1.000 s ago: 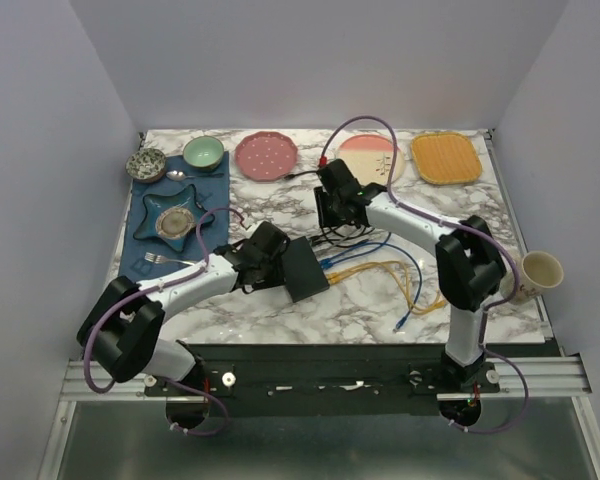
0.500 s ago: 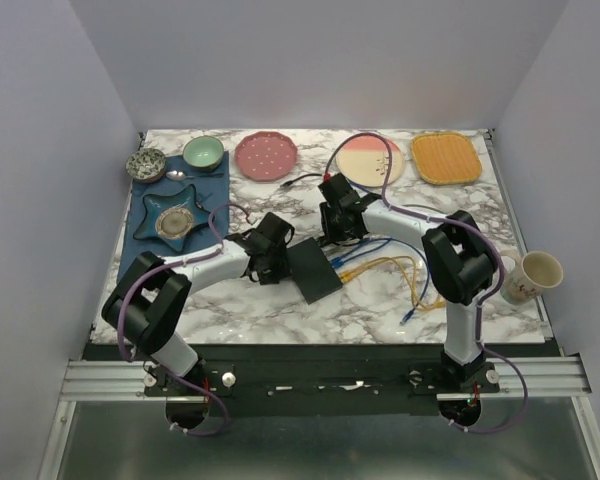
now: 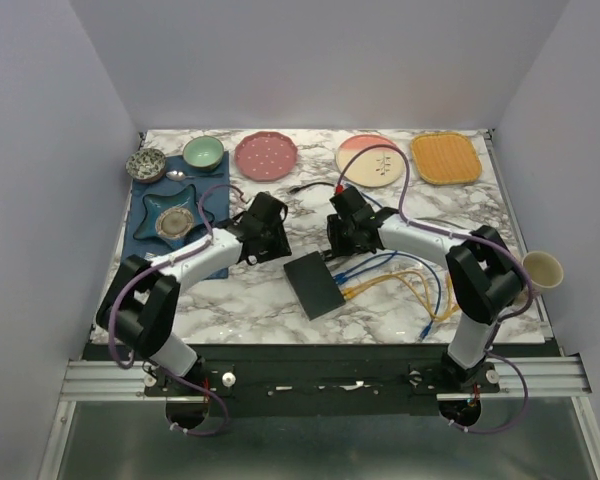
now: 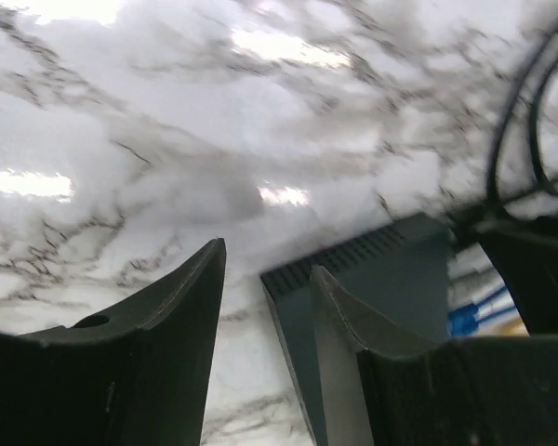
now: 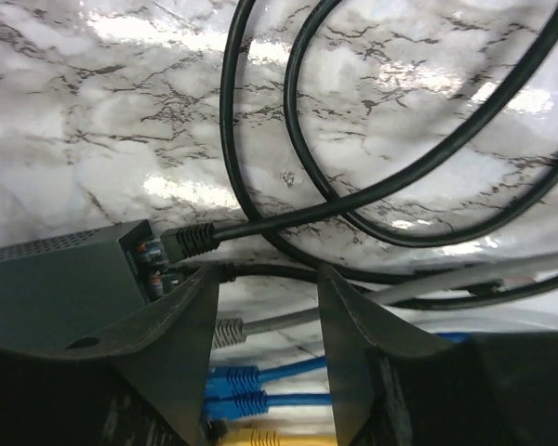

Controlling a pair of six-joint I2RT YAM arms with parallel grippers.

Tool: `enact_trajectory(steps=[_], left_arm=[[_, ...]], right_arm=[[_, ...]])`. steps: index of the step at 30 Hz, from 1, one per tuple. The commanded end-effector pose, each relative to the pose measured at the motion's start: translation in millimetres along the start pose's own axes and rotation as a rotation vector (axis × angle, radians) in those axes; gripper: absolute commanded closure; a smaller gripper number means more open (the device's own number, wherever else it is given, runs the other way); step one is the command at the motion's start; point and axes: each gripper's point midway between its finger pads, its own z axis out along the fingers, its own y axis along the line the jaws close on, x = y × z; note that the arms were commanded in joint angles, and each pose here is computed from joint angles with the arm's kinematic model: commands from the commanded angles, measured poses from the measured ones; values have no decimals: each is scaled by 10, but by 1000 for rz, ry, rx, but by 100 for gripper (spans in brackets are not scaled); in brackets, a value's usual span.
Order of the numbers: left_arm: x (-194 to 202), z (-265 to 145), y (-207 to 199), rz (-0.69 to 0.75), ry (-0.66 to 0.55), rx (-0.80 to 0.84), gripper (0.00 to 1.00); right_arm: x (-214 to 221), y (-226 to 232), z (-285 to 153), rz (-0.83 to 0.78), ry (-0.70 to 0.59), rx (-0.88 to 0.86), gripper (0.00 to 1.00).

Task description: Pull the plug from the switch port

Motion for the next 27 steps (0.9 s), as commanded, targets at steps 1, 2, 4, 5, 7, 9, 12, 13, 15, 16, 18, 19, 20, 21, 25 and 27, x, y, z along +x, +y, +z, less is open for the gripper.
enact_trajectory(steps=[1,2,4,5,7,9,12,13,15,16,18,19,20,21,25,27], left_arm=[[218,-548,-539,289,-93,166,48],[289,-680,-604,350,-116,208,48],[488,-821,-717,424,-114,266,48],[674,-917,-779,474,-97,309,48],[885,-994,-821,532,-53,361,52],[1135,-1046,-832,591,11,402,55],[1496,-1091,-837,706,123,466,56],[1556,-1075,-806,742,146,462,57],[1702,-1015,-745,791,213,424,61],[1748,-983,-724,806,231,409,62],[1852,-899,-715,834,269,383,64],[1926,-897,-730,852,282,387,64],[1990,-838,-736,865,302,381,64],[2044,-818,-739,874,320,382,64],[2269,-594,-658,903,398,340,70],[2342,-446,-559,897,439,276,76]], right_arm=[[-363,32,-405,9,-112,6,43],[-414,28,-450,12,-124,6,43],[-538,33,-550,7,-153,6,43],[-562,24,-574,5,-159,12,43],[-552,-38,-590,-4,-157,39,43],[-488,-119,-560,-3,-142,69,43],[-245,-260,-460,7,-91,109,44],[-172,-305,-438,11,-77,123,44],[16,-416,-401,20,-48,150,44],[41,-454,-396,27,-54,159,43],[172,-568,-394,42,-39,181,43],[183,-598,-394,50,-44,186,43],[211,-642,-391,63,-41,193,43],[269,-679,-389,65,-32,200,44],[448,-775,-344,74,5,219,44],[531,-784,-336,84,20,216,44]])
